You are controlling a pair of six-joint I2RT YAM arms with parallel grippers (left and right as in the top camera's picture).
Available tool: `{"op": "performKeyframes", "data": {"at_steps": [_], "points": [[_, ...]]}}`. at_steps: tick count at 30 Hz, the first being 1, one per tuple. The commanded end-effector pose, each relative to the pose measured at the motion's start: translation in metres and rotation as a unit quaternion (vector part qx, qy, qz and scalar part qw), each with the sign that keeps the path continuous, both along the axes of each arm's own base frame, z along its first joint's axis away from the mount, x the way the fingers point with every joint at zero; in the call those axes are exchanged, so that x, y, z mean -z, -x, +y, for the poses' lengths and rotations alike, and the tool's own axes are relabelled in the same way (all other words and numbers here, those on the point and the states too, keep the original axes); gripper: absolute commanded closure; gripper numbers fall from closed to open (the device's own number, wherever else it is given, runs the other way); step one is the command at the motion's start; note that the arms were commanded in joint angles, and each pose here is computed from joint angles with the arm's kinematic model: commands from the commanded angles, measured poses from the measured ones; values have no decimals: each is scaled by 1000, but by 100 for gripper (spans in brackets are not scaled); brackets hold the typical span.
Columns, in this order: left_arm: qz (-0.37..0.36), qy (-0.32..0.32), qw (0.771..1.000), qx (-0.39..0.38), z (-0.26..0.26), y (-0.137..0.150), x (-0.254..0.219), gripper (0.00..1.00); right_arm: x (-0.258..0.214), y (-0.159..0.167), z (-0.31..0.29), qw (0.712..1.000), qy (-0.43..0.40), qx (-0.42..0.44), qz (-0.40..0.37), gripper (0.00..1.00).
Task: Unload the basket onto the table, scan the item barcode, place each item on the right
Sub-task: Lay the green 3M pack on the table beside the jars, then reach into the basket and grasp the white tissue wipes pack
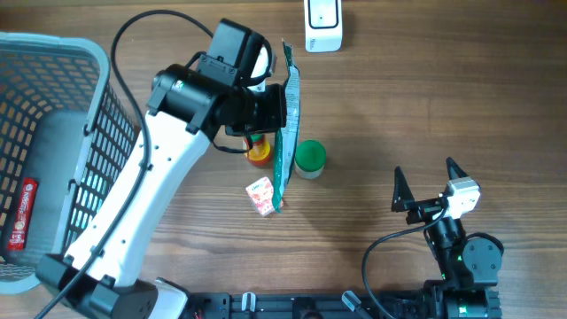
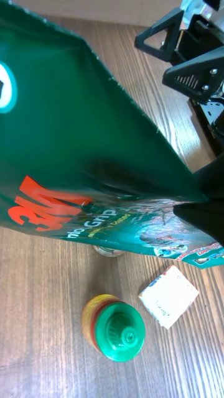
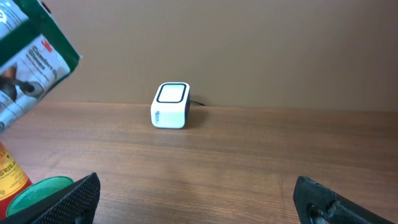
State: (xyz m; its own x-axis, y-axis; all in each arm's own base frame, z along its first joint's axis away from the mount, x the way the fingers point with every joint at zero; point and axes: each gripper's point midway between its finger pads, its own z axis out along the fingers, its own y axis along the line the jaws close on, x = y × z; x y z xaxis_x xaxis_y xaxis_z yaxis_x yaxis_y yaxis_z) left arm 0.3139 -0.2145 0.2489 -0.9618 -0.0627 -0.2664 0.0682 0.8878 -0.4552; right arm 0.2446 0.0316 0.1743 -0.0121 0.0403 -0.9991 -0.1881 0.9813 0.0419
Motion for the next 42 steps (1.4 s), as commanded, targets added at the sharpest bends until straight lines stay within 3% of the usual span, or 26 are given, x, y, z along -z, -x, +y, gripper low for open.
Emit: {"op": "performKeyframes", "data": {"at_steps": [1, 7, 14, 18, 19, 23, 27, 32, 37, 42], "points": [[34, -30, 998, -43, 5, -6, 33, 96, -2, 0, -1, 1000, -7, 2, -3, 0], [109, -34, 989, -97, -10, 12, 102, 96, -2, 0, -1, 1000, -7, 2, -3, 0], [88, -55, 988, -112, -12, 10, 112, 96, -2, 0, -1, 1000, -7, 2, -3, 0], [67, -71, 987, -124, -6, 2, 112, 64, -2, 0, -1, 1000, -7, 2, -3, 0], [62, -67, 988, -125, -7, 0, 109, 48, -2, 0, -1, 1000, -7, 2, -3, 0], [6, -24, 992, -120, -17, -16, 64, 0, -2, 0, -1, 1000, -7, 2, -3, 0], [-106, -12, 991, -86, -17, -36, -9, 0, -2, 0, -1, 1000, -7, 2, -3, 0], [-207, -80, 963, -155, 47, -50, -82, 0, -2, 0, -1, 1000, -7, 2, -3, 0], [-262, -75, 912, -308, 169, -54, -143, 0, -2, 0, -1, 1000, -7, 2, -3, 0], [-268, -112, 829, -477, 304, -21, -165, 0, -2, 0, -1, 1000, -7, 2, -3, 0]]}}
